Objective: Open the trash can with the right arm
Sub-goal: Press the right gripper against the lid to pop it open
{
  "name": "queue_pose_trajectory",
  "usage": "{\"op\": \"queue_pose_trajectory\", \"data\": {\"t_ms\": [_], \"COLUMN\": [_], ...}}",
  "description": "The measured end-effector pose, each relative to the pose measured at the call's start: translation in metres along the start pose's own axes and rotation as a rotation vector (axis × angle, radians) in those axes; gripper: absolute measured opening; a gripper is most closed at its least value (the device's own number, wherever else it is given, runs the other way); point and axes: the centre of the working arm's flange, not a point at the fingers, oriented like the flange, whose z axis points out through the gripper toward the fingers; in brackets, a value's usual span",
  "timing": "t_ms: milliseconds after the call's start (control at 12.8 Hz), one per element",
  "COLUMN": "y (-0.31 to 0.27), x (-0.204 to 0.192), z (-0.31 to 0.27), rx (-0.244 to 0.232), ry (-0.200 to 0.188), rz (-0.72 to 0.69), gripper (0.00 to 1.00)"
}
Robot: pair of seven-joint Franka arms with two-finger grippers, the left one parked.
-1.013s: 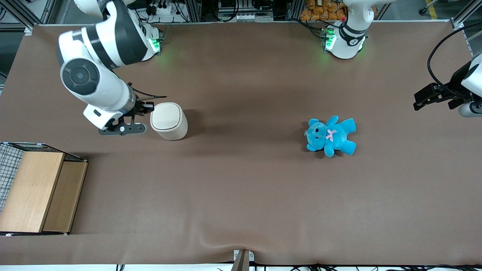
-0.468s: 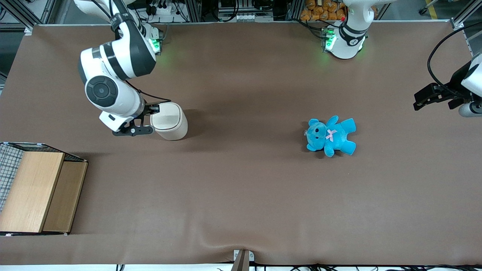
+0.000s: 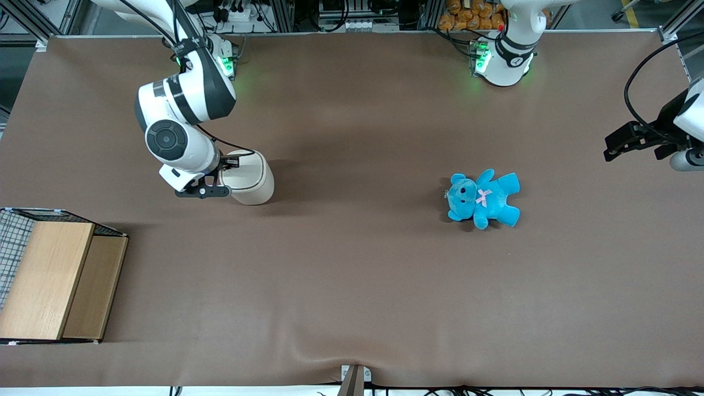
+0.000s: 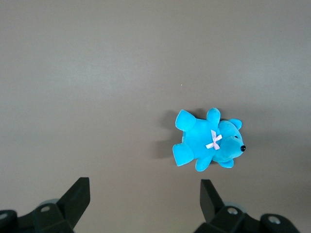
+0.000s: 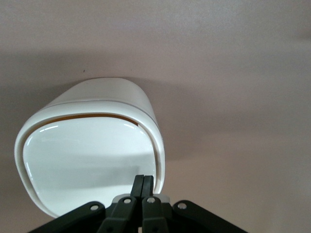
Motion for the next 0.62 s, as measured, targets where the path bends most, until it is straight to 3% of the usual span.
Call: {"op": "queue_pose_trajectory", "data": {"t_ms": [623], "y": [-0.0011], "x": [0.0015], "z": [0.0086], "rx": [0.007], "ry": [0.023], "rz": [0.012], "gripper": [0.01]}}
